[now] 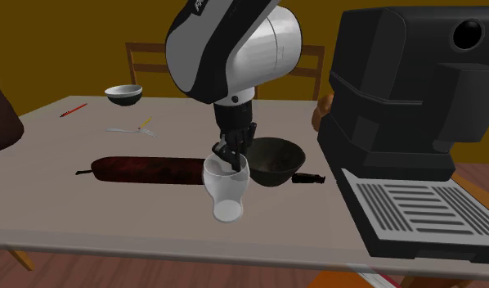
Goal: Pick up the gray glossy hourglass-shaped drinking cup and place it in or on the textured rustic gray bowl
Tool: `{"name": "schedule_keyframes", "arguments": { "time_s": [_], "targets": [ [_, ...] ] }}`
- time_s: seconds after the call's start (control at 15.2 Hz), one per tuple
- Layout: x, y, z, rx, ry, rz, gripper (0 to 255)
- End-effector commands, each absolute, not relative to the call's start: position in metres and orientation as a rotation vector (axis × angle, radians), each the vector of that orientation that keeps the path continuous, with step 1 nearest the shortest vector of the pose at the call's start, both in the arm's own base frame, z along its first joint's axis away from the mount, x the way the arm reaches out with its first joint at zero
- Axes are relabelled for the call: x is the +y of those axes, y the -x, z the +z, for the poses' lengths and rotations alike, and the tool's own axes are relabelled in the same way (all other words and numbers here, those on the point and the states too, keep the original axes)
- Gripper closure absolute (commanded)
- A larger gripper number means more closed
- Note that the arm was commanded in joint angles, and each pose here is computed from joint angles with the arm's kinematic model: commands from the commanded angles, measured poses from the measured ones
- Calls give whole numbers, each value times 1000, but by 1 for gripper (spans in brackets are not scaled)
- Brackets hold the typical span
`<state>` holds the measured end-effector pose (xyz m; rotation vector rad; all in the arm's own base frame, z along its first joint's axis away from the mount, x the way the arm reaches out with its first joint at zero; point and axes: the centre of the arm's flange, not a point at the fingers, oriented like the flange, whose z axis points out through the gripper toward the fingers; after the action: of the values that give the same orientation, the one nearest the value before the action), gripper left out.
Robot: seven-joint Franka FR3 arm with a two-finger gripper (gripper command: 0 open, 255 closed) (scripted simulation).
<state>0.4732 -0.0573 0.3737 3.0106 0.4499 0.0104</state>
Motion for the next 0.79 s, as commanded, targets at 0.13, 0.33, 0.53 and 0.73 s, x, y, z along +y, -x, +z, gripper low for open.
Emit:
{"name": "schedule_keyframes", "arguments": {
  "time_s": [0.13,0.33,0.53,0.73],
  "targets": [
    [-57,-473,373,450,-3011,8,255],
    [-57,-473,378,450,-3011,8,255],
    [-57,-473,394,450,-3011,8,255],
    [-57,-473,410,450,-3011,8,255]
  ]
}}
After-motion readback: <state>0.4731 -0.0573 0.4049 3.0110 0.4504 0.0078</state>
